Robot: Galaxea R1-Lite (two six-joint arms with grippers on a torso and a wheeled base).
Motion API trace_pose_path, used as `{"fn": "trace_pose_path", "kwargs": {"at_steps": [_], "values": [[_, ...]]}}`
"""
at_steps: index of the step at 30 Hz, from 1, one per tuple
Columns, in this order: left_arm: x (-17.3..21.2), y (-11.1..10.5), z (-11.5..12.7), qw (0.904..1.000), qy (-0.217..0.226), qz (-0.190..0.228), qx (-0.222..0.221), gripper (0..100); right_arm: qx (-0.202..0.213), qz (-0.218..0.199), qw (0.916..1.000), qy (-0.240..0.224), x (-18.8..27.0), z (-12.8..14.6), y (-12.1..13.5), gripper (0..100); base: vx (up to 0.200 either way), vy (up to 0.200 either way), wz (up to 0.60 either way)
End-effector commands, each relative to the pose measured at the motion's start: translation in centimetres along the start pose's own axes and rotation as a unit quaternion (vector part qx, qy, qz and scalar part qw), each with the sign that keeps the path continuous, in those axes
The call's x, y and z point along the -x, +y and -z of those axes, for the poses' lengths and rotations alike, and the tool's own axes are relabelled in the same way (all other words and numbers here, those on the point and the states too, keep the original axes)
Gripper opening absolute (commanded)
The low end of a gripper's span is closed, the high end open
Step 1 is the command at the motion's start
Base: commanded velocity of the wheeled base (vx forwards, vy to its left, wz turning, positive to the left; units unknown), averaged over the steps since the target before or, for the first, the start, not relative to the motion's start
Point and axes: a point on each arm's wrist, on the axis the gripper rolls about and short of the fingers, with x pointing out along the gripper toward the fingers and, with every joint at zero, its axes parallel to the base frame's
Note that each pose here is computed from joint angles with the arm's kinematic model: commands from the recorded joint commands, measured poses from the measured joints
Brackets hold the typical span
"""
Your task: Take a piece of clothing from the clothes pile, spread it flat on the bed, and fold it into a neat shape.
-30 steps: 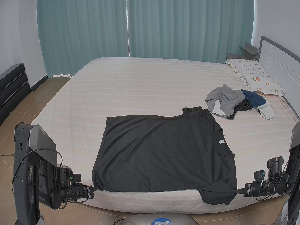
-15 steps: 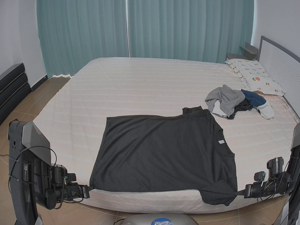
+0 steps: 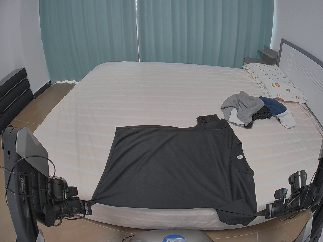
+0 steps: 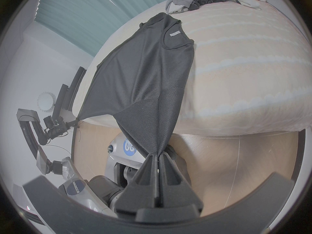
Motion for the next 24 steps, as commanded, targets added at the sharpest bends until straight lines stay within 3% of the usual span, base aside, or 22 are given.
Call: {"fn": "trace_pose_path", "kwargs": {"at_steps": [1,15,24], "values": [[0.5,0.0,0.0,0.9999,-0.005,-0.002,-0.01,0,-0.001,0.0,1.0,0.004,0.3,0.4,0.2,0,0.0,0.0,0.0],[2.5,-0.2,0.1,0.9984,0.043,-0.009,-0.036,0,0.015,0.004,0.9995,0.026,0.8,1.0,0.4,0,0.0,0.0,0.0],[3.6,-0.6,1.0,0.9926,0.104,-0.009,-0.062,0,0.027,0.03,0.9982,0.045,1.5,1.6,0.9,0,0.0,0.0,0.0]]}}
